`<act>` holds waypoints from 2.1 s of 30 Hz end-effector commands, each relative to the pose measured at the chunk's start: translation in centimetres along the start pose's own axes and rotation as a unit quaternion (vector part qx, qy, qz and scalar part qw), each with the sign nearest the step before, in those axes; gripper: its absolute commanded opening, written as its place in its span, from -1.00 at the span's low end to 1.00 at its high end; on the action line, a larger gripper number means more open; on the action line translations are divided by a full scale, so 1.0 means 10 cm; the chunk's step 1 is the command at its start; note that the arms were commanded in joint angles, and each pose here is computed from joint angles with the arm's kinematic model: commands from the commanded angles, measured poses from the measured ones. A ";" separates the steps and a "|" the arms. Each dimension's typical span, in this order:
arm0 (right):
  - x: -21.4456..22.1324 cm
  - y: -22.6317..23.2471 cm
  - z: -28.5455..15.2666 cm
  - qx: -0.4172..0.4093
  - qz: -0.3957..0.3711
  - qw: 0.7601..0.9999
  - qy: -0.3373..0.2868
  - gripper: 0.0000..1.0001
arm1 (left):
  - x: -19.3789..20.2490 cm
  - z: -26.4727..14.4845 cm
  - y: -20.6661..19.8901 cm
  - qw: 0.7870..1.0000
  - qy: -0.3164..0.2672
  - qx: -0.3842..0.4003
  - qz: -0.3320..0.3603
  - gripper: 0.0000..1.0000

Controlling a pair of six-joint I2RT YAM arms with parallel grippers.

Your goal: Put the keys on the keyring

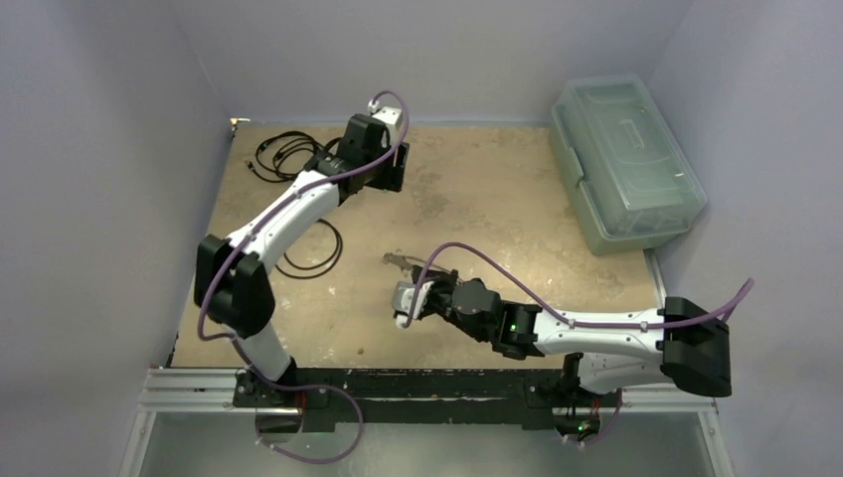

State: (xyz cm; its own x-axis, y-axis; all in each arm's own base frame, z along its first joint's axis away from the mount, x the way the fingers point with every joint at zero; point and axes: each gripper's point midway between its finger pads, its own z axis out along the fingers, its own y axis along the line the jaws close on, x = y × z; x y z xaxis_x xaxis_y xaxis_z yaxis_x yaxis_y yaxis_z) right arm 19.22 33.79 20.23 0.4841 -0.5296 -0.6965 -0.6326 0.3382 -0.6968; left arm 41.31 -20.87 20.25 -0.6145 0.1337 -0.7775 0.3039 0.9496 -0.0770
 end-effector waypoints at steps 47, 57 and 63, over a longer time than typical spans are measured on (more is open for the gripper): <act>0.26 -0.97 -0.08 0.160 0.171 0.972 0.036 -1.00 | 0.02 2.08 0.59 0.990 0.079 0.108 0.035 -0.32; 0.25 -0.93 -0.04 0.152 0.172 0.973 0.036 -1.00 | 0.15 2.13 0.66 0.989 0.097 0.103 0.033 -0.41; 0.26 -0.92 -0.04 0.149 0.173 0.973 0.037 -1.00 | 0.23 2.17 0.64 0.988 0.103 0.110 0.027 -0.43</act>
State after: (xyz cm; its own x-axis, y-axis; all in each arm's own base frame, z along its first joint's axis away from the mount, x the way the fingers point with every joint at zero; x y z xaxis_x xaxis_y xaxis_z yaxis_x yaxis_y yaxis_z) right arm 25.66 27.99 21.47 0.1859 -0.4822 -0.8561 -0.5507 0.6705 -0.4972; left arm 57.19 -20.35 4.33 -0.7243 0.2802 -0.6299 0.4751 0.8650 -0.1614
